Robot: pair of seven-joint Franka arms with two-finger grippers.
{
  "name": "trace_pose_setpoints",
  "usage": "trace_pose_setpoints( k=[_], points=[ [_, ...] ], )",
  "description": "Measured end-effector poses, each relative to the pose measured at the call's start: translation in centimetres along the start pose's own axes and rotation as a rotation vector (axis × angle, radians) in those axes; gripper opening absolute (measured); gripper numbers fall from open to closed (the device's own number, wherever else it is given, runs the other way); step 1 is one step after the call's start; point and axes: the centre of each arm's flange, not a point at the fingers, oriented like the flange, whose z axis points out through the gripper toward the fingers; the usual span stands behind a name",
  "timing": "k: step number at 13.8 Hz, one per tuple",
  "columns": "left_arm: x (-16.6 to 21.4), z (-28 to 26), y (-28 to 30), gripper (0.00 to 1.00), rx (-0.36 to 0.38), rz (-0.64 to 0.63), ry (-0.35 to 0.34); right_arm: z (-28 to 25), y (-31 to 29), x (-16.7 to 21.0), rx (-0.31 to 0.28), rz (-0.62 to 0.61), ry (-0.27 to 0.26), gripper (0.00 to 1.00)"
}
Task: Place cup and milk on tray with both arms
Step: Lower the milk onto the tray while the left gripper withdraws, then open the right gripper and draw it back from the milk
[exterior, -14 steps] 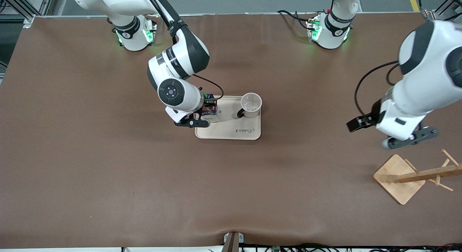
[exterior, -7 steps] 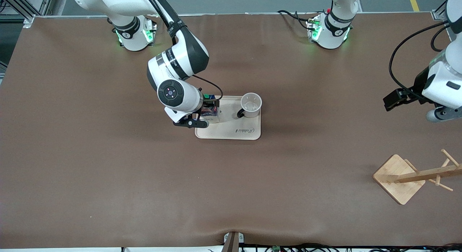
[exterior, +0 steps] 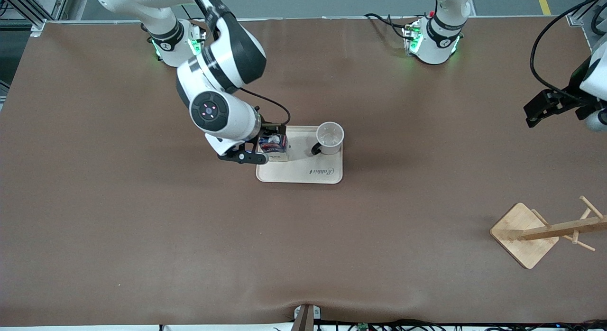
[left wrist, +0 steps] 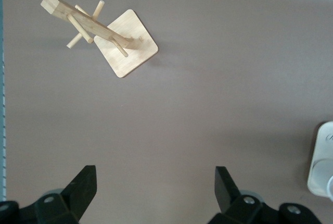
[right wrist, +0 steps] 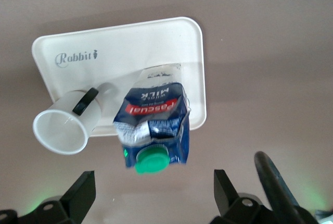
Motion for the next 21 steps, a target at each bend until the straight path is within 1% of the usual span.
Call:
trace_pose_setpoints(
  k=[1, 3, 5, 6, 8, 11, 14, 15, 17, 18, 21],
  points=[
    [-0.3, 0.1, -0.4, 1.00, -0.011, 0.010, -0.018, -1.4, 0.6, 0.3, 0.013, 0.009, 0.010, 1.00],
    [-0.9, 0.4, -1.5, 1.00, -0.059, -0.005, -0.046, -3.9, 2.9, 1.7, 0.035, 0.044, 0.022, 1.00],
    [-1.4, 0.9, -2.4, 1.00, -0.077, -0.015, -0.064, -5.7, 6.4, 3.3, 0.036, 0.092, -0.011, 1.00],
    [-1.8, 1.0, -2.3, 1.00, -0.079, -0.011, -0.070, -6.5, 7.4, 3.6, 0.038, 0.104, -0.019, 1.00],
    [-3.0, 1.1, -1.0, 1.00, -0.077, 0.010, -0.078, -7.8, 7.4, 3.3, 0.042, 0.105, -0.012, 1.00],
    [-4.6, 0.7, -0.1, 1.00, -0.089, 0.018, -0.074, -10.4, 8.0, 2.5, 0.055, 0.121, 0.031, 1.00],
    [-5.2, 0.2, -0.8, 1.00, -0.093, 0.005, -0.063, -14.2, 10.4, 1.6, 0.097, 0.151, 0.079, 1.00],
    [-5.2, 0.1, -1.0, 1.00, -0.097, -0.001, -0.061, -15.4, 11.0, 1.1, 0.102, 0.156, 0.100, 1.00],
    [-5.2, 0.0, -1.2, 1.00, -0.106, -0.005, -0.053, -16.7, 12.0, 0.7, 0.063, 0.163, 0.155, 1.00],
    [-5.1, 0.0, -1.1, 1.00, -0.109, -0.004, -0.049, -16.9, 12.4, 0.9, 0.045, 0.163, 0.174, 1.00],
    [-5.1, 0.0, -0.7, 1.00, -0.111, 0.001, -0.045, -17.7, 13.7, 1.4, 0.017, 0.146, 0.208, 1.00]
  ],
)
